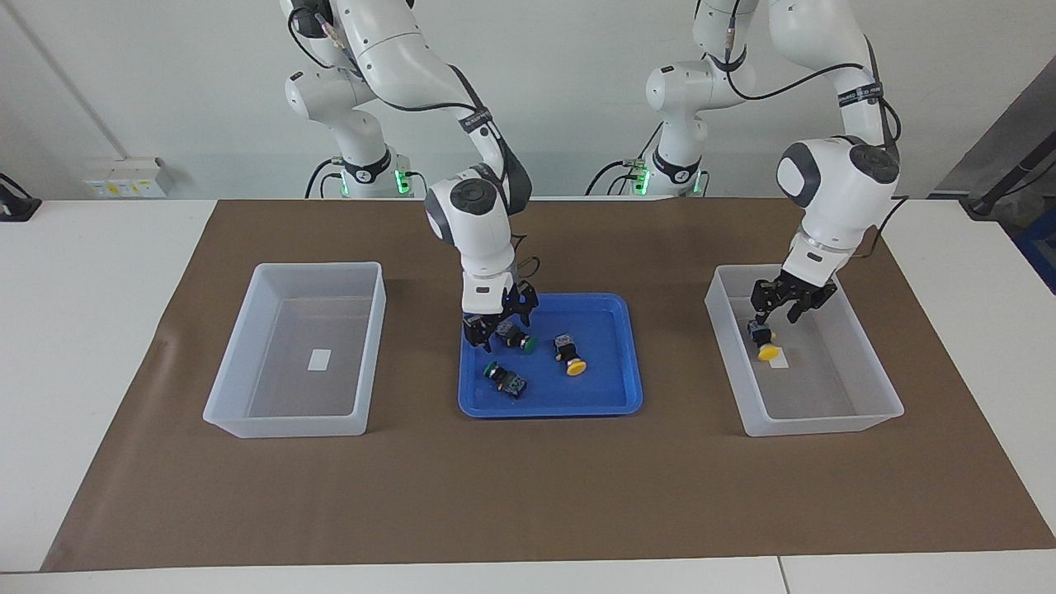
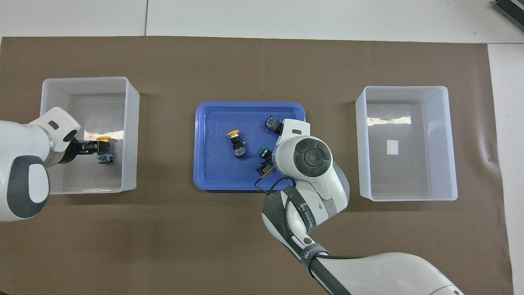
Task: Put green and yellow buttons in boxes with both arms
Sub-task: 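Release the yellow button in the left box while the right gripper grasps the green button, then carry the green button to the right box while the left gripper returns to the tray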
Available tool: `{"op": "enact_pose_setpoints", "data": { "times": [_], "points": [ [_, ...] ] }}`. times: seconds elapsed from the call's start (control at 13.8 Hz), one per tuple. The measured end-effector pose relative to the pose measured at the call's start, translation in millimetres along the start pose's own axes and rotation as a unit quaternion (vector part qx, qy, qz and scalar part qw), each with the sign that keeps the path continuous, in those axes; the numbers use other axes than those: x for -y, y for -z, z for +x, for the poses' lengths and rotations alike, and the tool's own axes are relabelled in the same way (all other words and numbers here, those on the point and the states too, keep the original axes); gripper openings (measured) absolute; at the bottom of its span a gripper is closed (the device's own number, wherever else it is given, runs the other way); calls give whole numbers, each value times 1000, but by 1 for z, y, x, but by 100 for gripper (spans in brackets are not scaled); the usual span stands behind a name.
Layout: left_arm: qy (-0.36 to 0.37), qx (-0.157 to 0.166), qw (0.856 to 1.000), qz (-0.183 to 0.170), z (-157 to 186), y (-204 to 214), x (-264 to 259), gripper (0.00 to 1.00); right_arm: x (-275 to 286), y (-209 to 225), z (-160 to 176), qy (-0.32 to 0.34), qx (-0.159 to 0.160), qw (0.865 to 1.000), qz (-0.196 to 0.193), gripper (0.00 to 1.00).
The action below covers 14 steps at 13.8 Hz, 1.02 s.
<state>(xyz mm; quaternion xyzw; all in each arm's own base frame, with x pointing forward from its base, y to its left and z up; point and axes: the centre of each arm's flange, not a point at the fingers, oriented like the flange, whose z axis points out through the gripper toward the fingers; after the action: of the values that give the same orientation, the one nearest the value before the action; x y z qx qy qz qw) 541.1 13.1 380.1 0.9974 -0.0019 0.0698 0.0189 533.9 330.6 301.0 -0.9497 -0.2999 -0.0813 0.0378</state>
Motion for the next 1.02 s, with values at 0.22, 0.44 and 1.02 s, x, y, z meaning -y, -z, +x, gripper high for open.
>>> {"op": "enact_pose_setpoints", "data": {
  "times": [0.22, 0.44, 1.02],
  "points": [
    [3, 2, 1000, -2, 9, 14, -4, 84, 2, -2, -2, 4, 5, 1000, 1, 100],
    [25, 4, 1000, -7, 39, 54, -13, 80, 3, -5, -6, 6, 23, 1000, 3, 68],
    [118, -17, 992, -28, 65, 57, -109, 69, -12, 63, 3, -6, 51, 999, 9, 41]
  ]
}}
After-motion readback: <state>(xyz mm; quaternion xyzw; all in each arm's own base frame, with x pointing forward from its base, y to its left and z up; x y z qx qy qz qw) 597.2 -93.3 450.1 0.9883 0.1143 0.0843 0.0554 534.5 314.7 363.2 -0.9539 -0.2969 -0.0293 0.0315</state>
